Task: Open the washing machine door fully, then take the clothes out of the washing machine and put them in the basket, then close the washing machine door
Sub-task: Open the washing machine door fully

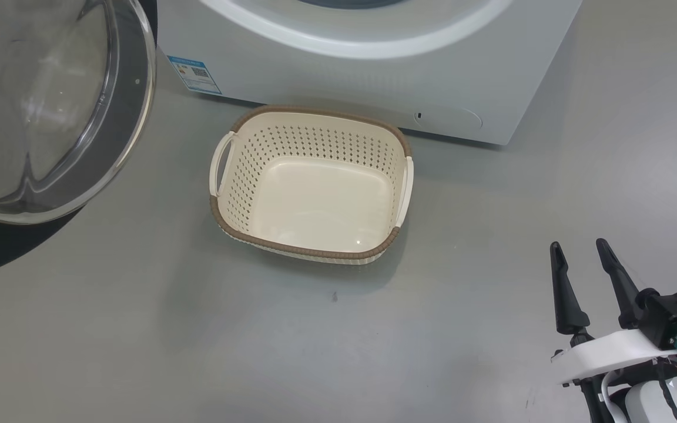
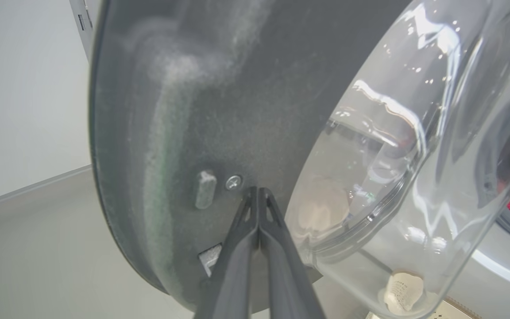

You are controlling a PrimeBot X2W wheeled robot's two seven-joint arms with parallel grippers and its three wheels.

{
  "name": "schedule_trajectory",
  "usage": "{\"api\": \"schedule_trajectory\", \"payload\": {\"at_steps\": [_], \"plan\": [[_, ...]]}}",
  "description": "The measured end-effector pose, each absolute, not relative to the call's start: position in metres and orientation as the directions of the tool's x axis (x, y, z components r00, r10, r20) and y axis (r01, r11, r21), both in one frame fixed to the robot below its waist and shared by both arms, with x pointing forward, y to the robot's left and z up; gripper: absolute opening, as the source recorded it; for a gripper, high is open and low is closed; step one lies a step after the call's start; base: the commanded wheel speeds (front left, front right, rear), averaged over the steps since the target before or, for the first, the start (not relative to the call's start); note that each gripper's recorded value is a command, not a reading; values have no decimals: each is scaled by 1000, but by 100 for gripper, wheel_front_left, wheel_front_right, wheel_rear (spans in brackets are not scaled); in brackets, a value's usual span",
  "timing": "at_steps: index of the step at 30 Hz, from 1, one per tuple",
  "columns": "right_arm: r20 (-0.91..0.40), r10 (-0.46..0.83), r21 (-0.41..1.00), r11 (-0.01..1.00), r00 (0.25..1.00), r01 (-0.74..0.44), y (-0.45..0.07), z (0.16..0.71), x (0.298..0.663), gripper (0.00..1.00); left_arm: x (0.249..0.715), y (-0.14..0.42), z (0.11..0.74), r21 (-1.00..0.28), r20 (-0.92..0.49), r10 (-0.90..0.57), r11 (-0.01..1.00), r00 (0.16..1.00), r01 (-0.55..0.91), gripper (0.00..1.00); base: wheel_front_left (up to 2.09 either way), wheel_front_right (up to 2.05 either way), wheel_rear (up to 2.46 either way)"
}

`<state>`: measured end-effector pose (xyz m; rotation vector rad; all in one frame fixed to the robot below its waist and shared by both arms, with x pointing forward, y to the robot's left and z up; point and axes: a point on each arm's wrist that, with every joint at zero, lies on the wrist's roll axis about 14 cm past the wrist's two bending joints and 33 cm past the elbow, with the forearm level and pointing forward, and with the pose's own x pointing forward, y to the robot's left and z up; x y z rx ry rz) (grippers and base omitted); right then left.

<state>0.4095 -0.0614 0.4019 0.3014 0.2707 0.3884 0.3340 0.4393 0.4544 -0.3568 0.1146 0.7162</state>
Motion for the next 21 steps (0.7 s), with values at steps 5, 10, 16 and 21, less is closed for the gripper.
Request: {"api": "schedule_trajectory", "payload": {"at_steps": [5, 10, 16, 21], "plan": [[-216, 406, 342, 883, 888, -321, -62, 394, 412, 100, 338, 453, 453, -252, -232, 634, 693, 738, -675, 0, 0, 0, 0], [-222, 396, 344, 887, 891, -309, -65, 389, 417, 100, 346, 456, 448, -244, -245, 631, 695, 736, -677, 0, 0, 0, 0], [-228, 384, 339, 893, 895, -297, -67, 389, 417, 100, 346, 453, 443, -255, -245, 620, 700, 745, -666, 0, 0, 0, 0], [-216, 379, 336, 894, 900, -296, -67, 394, 416, 100, 345, 446, 440, -263, -250, 601, 712, 759, -651, 0, 0, 0, 0]]}}
